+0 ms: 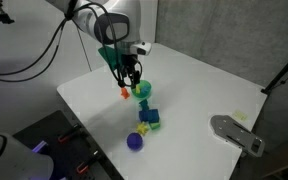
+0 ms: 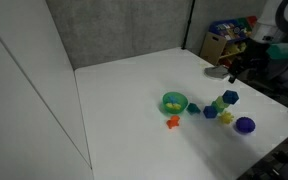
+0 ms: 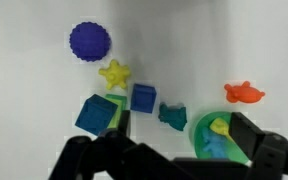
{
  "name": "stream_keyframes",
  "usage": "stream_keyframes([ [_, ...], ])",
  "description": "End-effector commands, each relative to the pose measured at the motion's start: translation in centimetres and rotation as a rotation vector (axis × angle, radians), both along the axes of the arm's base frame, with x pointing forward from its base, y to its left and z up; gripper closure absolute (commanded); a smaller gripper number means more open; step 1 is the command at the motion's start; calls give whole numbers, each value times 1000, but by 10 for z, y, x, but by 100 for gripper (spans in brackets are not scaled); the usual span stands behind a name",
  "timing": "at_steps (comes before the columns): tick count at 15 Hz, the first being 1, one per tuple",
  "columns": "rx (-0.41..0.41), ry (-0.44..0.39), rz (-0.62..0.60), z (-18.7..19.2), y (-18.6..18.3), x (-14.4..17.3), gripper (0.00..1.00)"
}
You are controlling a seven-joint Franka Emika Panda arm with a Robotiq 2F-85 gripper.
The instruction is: Put the orange toy in the green bowl
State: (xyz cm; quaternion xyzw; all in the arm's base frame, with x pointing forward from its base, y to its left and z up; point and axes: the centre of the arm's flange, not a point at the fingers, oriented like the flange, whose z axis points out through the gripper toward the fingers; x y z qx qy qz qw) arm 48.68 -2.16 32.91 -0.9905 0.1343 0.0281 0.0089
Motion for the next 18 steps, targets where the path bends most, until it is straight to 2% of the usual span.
stream_keyframes([
  [1,0,22,37,-33,37,36,0],
  [10,-40,23,234,-109,110,72,0],
  [11,-25,31,217,-103,103,55,0],
  [18,-26,40,221,-110,105,56,0],
])
